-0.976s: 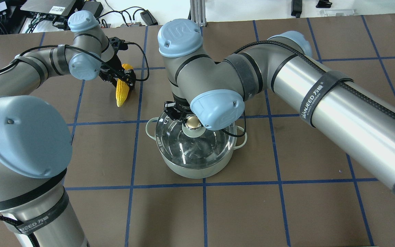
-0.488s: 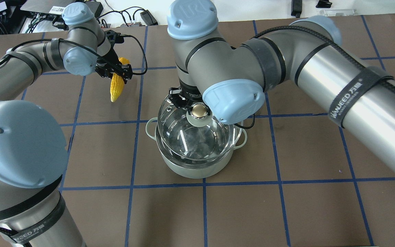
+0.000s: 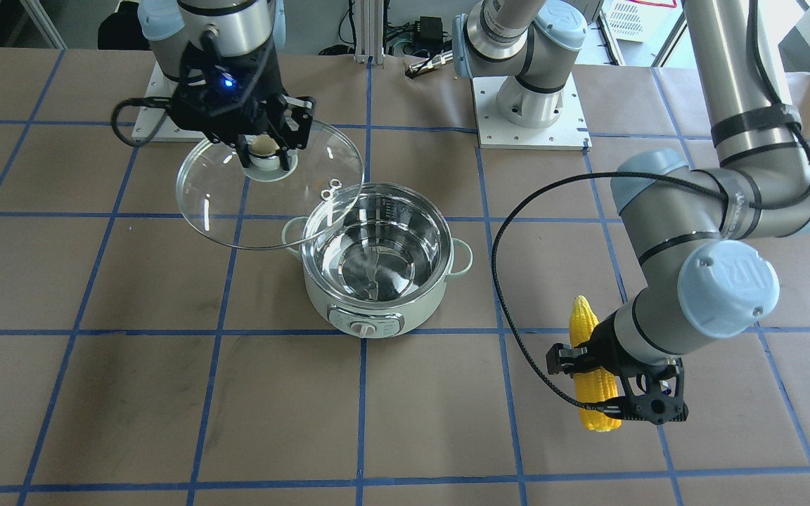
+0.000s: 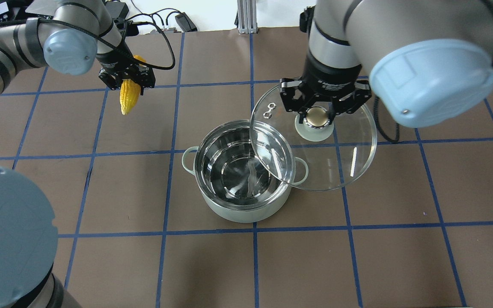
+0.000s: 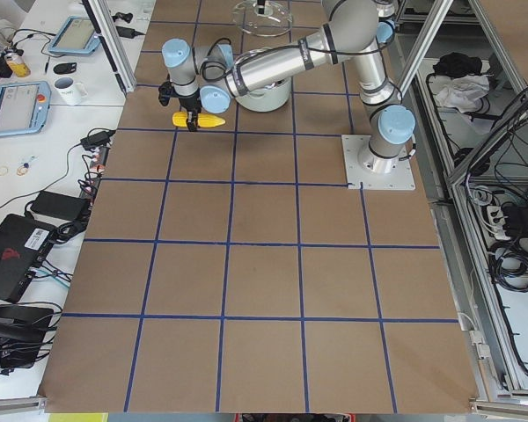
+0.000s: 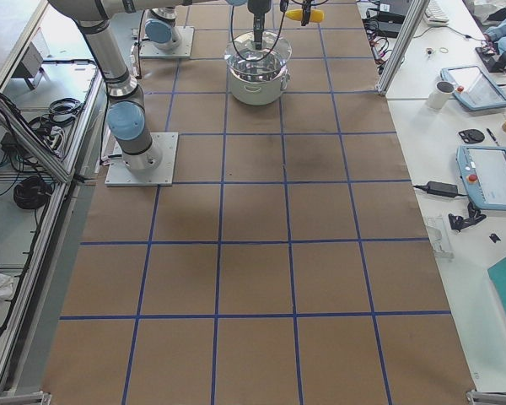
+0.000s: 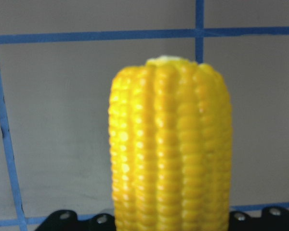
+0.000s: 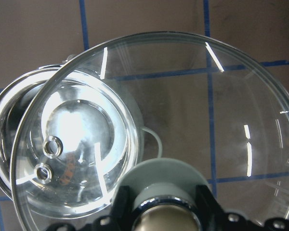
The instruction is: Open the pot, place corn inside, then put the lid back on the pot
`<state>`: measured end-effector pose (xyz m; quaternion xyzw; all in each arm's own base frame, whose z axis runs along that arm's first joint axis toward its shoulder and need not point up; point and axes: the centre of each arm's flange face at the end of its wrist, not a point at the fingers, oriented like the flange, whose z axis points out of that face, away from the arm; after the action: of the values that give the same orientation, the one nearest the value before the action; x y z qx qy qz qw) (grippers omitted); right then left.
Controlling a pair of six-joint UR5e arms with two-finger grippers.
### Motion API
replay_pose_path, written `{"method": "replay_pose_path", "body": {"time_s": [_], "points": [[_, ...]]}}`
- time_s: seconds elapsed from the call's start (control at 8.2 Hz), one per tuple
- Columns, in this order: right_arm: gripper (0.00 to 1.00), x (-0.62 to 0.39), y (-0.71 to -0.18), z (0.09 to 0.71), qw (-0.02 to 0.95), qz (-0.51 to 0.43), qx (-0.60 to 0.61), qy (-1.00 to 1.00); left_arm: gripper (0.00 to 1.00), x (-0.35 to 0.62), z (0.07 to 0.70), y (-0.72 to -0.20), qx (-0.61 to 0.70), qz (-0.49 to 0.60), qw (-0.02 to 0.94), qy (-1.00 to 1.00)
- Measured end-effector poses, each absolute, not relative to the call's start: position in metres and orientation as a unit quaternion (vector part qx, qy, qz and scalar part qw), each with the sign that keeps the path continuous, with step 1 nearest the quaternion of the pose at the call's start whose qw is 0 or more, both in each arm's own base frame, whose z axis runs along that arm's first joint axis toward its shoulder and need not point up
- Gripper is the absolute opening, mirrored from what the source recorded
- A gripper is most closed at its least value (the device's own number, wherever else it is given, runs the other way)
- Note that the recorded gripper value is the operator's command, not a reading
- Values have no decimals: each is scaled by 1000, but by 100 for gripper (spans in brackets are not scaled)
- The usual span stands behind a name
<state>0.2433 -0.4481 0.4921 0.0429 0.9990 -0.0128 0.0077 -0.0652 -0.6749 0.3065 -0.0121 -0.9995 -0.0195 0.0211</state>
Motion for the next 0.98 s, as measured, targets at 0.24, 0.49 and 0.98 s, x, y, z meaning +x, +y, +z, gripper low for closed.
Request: {"method": "replay_pose_path", "body": {"time_s": [0.24,0.49,0.98], "points": [[20,190,-443,515,9,-7,37,999,0,-93,363,-643,20,-23,21,-999],[19,176,-442,520,17,-5,34,999,0,-161,395,-608,33,-26,20,-999],[15,173,-441,521,16,-4,32,999,0,-301,384,-538,1,-56,18,-998]]}}
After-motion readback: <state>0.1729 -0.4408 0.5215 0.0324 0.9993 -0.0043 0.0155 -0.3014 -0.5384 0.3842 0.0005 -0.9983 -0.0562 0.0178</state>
